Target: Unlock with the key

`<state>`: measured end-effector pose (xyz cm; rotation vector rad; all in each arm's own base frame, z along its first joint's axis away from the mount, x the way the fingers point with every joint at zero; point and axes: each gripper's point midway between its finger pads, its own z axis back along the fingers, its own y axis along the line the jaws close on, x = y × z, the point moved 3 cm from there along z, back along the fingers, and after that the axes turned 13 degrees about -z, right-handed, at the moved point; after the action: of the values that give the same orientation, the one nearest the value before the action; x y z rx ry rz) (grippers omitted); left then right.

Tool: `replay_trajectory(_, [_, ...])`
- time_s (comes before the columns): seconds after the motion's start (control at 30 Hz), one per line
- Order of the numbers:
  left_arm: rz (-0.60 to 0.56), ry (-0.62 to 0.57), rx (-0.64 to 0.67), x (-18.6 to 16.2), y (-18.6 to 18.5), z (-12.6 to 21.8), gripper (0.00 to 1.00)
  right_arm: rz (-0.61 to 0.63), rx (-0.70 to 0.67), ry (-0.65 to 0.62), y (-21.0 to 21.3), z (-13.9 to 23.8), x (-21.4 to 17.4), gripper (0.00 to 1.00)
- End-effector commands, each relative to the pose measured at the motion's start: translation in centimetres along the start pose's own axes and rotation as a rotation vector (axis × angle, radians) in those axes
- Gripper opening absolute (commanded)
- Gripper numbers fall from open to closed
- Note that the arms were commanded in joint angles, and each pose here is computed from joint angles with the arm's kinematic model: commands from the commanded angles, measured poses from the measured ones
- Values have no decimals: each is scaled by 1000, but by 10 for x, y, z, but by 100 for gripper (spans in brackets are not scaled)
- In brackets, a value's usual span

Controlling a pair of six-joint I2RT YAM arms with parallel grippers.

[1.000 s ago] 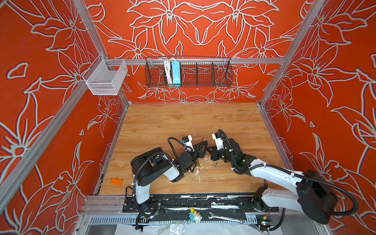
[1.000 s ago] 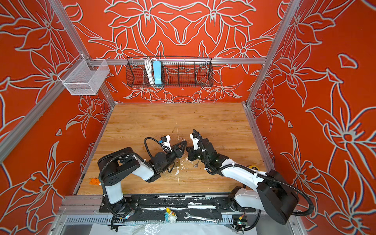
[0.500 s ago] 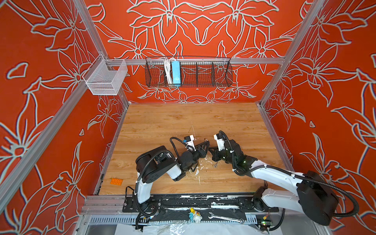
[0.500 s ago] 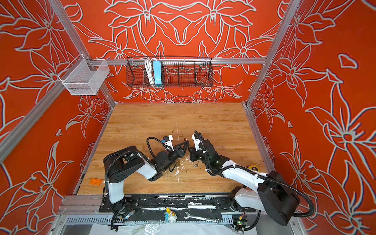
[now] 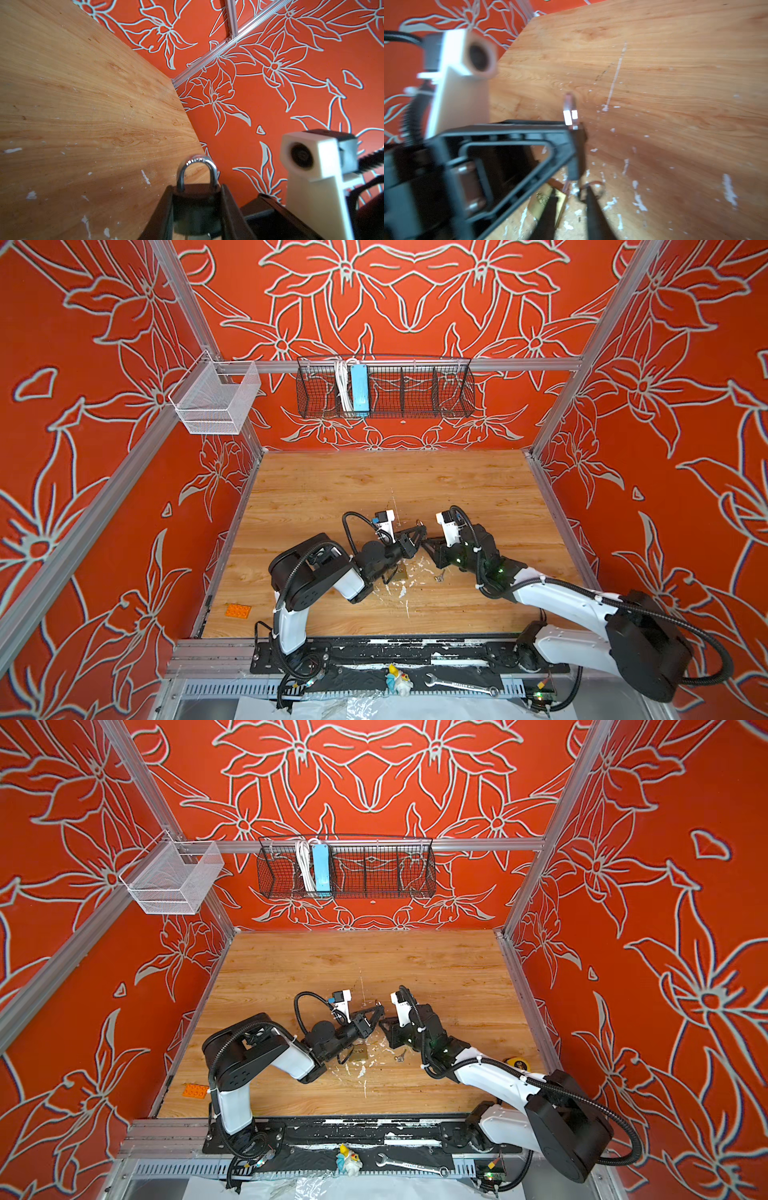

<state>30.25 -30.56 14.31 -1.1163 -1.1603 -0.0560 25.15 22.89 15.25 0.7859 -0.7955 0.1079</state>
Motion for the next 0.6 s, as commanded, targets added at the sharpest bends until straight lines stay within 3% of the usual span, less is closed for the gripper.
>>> replay_trajectory(0.0, [-37, 123, 78, -32, 22, 14, 0, 80, 199, -186, 50, 17, 47, 51])
replay_trajectory(0.07, [-44, 57, 164, -18, 35, 23, 0, 81, 188, -170, 49, 17, 46, 58])
replay_trajectory(0.2, [-99, -47, 303, 12, 59, 47, 0, 87, 141, -136, 42, 16, 40, 58])
replay_trajectory(0.27, [-179, -48, 353, 23, 63, 53, 0, 83, 117, -159, 37, 19, 42, 59])
replay_trajectory(0.4, [-370, 47, 330, 30, 46, 44, 0, 89, 129, -180, 42, 25, 47, 60])
replay_trajectory(0.57, [-474, -9, 235, 38, 27, 51, 0, 114, 239, -220, 57, 41, 54, 60])
